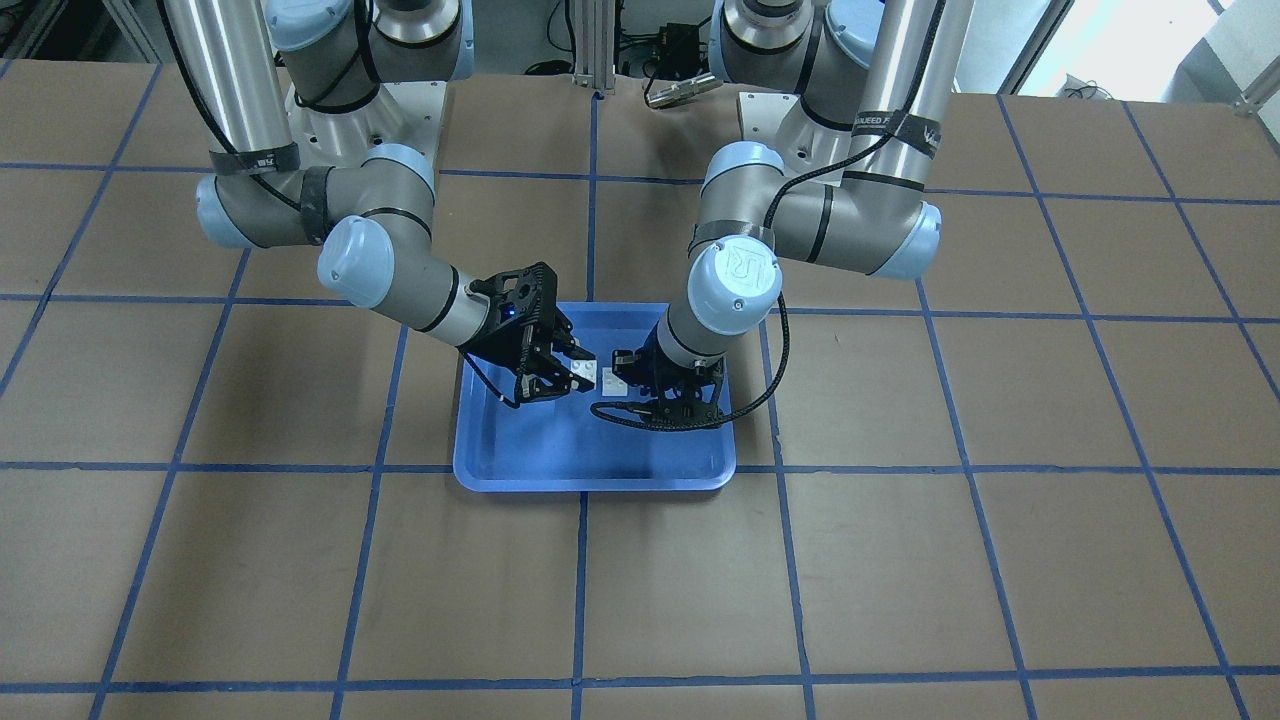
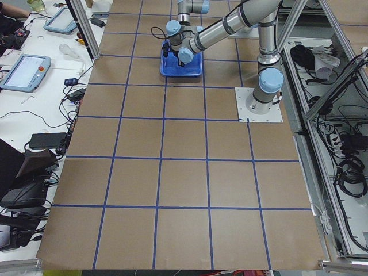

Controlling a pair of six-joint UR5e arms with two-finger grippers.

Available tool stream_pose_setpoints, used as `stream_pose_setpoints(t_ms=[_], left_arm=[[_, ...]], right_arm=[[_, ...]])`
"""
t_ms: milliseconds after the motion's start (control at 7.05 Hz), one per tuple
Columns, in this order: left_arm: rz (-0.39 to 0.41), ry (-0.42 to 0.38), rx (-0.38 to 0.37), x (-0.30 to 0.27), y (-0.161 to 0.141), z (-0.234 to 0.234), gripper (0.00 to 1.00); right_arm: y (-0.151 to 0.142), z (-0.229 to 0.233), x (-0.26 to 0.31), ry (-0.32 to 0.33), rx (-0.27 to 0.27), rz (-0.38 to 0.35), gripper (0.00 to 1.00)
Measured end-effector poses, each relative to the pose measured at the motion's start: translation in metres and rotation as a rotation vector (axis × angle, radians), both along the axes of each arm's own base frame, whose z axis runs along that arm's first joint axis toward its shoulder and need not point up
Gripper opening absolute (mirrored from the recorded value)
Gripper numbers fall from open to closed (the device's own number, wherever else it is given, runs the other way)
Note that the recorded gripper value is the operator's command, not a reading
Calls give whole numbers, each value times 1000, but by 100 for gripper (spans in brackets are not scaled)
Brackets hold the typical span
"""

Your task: Assemble white blocks and place on blue tray

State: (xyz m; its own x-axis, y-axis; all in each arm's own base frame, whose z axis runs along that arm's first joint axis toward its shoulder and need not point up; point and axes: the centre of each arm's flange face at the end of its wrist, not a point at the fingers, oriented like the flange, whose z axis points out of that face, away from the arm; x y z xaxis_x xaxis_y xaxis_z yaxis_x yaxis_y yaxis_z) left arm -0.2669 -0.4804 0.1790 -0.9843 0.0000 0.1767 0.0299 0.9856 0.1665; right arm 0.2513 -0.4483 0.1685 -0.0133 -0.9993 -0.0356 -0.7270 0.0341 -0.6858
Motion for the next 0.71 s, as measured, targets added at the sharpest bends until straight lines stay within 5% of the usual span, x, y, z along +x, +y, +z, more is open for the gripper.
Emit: stream_pose_setpoints(t_ms=[709], left_arm=[[5,14,10,-3,2,-1,20]], right_arm=[[3,-1,6,0,3,-3,26]])
